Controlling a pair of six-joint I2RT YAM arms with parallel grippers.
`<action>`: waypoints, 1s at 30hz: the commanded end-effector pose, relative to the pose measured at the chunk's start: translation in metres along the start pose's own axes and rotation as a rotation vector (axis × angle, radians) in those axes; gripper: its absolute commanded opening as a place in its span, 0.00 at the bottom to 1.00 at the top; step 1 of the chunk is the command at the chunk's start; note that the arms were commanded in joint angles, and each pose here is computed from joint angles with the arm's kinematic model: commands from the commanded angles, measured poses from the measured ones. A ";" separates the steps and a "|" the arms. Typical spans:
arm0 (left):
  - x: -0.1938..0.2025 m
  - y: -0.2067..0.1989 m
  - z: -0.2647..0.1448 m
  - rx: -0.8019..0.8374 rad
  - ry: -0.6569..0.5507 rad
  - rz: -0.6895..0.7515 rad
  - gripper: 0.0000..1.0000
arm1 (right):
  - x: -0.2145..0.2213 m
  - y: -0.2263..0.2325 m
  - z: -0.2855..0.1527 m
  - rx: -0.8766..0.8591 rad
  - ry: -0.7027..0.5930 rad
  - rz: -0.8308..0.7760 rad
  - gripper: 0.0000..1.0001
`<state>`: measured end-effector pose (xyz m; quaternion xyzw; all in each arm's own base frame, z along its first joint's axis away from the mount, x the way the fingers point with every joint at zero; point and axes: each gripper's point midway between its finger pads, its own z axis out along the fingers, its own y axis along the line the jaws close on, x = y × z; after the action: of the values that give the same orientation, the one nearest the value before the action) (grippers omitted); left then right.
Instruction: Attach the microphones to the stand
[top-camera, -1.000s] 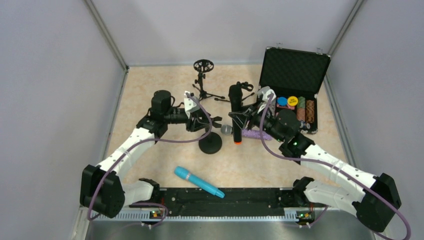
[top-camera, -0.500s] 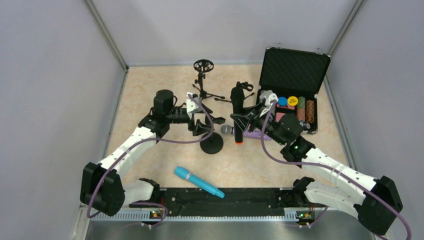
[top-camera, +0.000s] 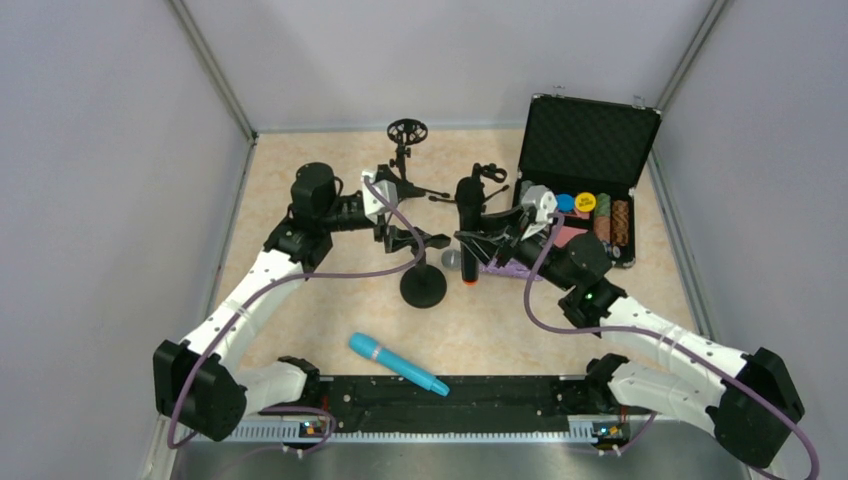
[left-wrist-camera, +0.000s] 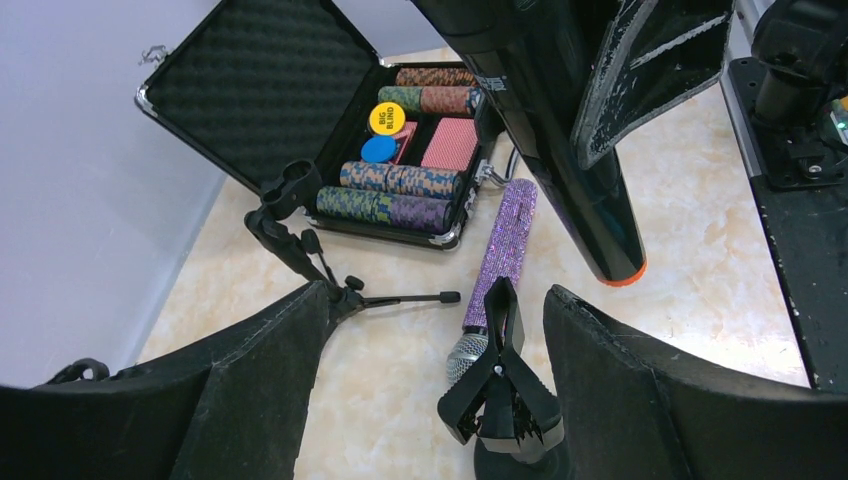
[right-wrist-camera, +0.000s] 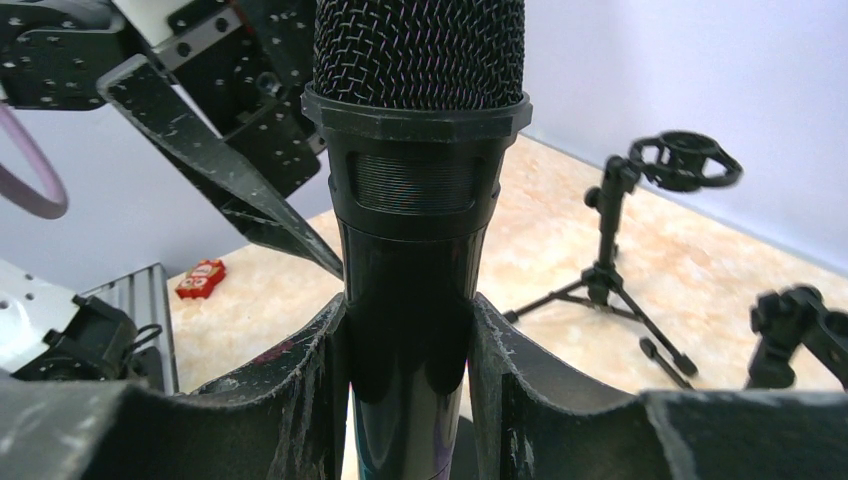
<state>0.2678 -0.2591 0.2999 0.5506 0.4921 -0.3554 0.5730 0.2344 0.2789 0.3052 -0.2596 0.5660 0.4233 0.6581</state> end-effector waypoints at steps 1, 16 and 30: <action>-0.017 -0.003 0.000 0.034 -0.042 0.077 0.83 | -0.041 0.024 0.009 -0.157 -0.159 -0.088 0.00; 0.016 -0.035 -0.010 0.092 0.012 0.099 0.82 | -0.044 -0.003 0.042 -0.068 -0.241 -0.104 0.00; 0.019 -0.029 -0.009 0.054 0.012 0.068 0.83 | -0.036 -0.015 0.019 0.026 -0.241 -0.112 0.00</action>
<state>0.2448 -0.2504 0.2628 0.5881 0.4811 -0.3452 0.5509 0.2652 0.3011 0.3038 -0.2554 0.5221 0.4193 0.6974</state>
